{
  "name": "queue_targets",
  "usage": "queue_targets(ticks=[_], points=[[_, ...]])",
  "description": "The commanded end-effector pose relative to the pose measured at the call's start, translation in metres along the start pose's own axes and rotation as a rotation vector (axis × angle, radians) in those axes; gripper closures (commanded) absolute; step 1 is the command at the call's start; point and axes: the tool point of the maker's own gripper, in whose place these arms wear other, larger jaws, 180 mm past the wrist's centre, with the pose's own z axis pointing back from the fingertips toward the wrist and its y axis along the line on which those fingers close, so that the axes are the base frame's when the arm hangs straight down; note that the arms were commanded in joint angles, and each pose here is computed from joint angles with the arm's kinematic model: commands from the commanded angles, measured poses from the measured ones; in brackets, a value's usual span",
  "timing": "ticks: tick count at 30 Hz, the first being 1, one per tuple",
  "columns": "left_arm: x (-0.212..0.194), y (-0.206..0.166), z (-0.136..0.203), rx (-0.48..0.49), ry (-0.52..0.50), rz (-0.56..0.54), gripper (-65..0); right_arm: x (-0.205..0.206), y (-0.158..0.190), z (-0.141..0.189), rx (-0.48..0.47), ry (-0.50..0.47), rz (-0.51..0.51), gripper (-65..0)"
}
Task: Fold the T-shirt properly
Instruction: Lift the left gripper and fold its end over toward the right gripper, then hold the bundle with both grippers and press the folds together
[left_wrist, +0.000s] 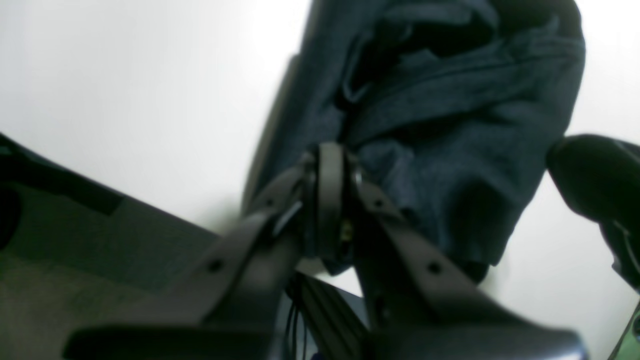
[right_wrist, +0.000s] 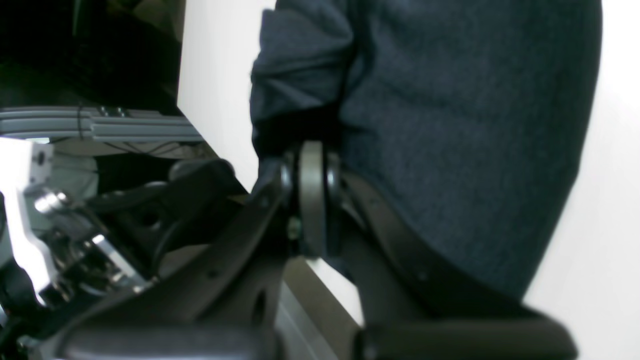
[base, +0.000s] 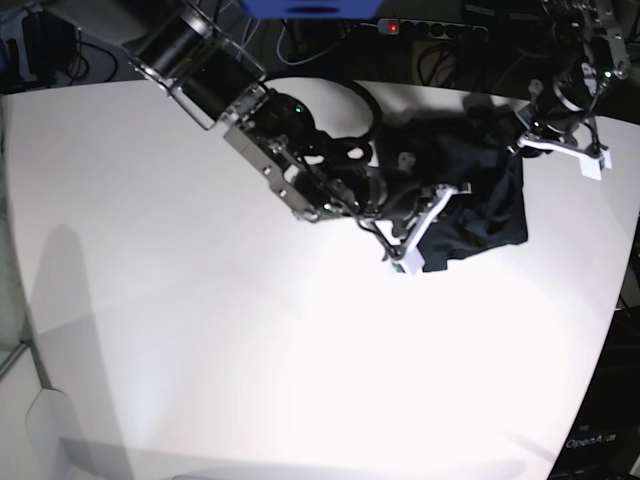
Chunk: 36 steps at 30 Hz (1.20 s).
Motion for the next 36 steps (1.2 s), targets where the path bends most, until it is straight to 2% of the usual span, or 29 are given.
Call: queue_targets(ticks=[1, 10, 16, 20, 27, 33, 36], points=[[0.008, -0.002, 0.003, -0.007, -0.025, -0.016, 0.0, 0.015, 0.017, 0.002, 0.04, -0.033, 0.007, 0.0], [0.008, -0.003, 0.003, -0.009, -0.027, -0.016, 0.0, 0.012, 0.026, -0.008, 0.05, -0.019, -0.005, 0.0], [0.008, -0.003, 0.004, -0.009, -0.025, -0.015, 0.0, 0.013, 0.015, -0.021, -0.008, -0.004, 0.015, 0.0], [0.007, -0.002, 0.004, -0.008, -0.024, -0.015, 0.0, 0.026, 0.015, -0.026, 0.018, -0.066, 0.054, 0.0], [0.007, -0.002, 0.004, -0.007, -0.023, -0.014, 0.0, 0.025, -0.006, -0.035, -0.034, -0.05, 0.037, 0.0], [0.007, -0.002, 0.003, -0.007, -0.022, -0.014, 0.0, 0.032, 0.012, -0.035, -0.007, -0.088, 0.104, 0.0], [0.008, -0.002, 0.003, -0.008, -0.025, -0.014, 0.0, 0.033, 0.022, -0.034, 0.035, -0.085, 0.069, 0.0]])
